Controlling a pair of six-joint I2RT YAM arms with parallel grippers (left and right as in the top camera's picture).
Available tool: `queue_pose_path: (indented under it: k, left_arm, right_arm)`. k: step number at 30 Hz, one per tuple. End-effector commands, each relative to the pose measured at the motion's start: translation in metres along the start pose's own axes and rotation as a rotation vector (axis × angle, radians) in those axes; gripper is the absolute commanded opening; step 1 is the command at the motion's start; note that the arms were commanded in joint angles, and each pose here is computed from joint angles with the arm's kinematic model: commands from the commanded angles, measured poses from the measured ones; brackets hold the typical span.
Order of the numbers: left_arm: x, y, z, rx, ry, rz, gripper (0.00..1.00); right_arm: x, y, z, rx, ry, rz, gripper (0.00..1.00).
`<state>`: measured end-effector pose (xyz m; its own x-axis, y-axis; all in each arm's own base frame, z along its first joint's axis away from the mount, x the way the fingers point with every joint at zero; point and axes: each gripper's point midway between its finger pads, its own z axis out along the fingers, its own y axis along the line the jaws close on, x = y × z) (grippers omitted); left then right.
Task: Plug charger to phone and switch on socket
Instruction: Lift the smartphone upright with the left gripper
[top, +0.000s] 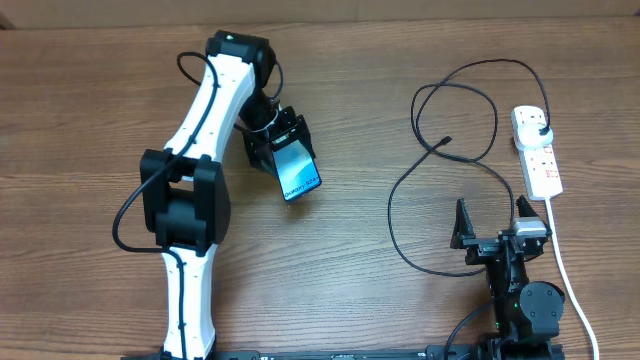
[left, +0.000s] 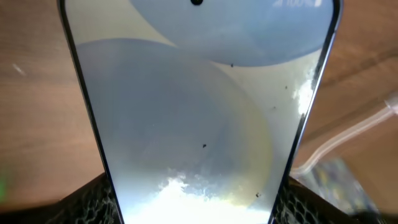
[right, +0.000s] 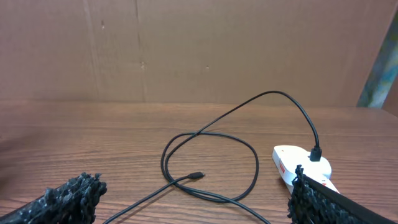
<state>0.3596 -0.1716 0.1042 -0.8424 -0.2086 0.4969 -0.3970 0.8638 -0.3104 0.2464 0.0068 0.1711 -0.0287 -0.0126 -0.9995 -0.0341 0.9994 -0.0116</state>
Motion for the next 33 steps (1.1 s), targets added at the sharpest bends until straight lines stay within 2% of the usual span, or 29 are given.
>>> queue_pose_path:
  k: [1, 12, 33]
  left_arm:
    - [0.008, -0.025, -0.018, 0.197, 0.047, 0.112, 0.72]
    - [0.012, -0.049, -0.051, 0.494, 0.112, 0.105, 0.69]
    - [0.013, -0.053, -0.055, 0.537, 0.121, 0.118, 0.69]
  right_arm:
    - [0.001, 0.001, 0.0, -0.006, -0.006, -0.005, 1.0]
    - [0.001, 0.001, 0.0, -0.006, -0.006, -0.005, 1.0]
    - [0.001, 0.001, 0.0, -0.006, -0.006, -0.005, 1.0]
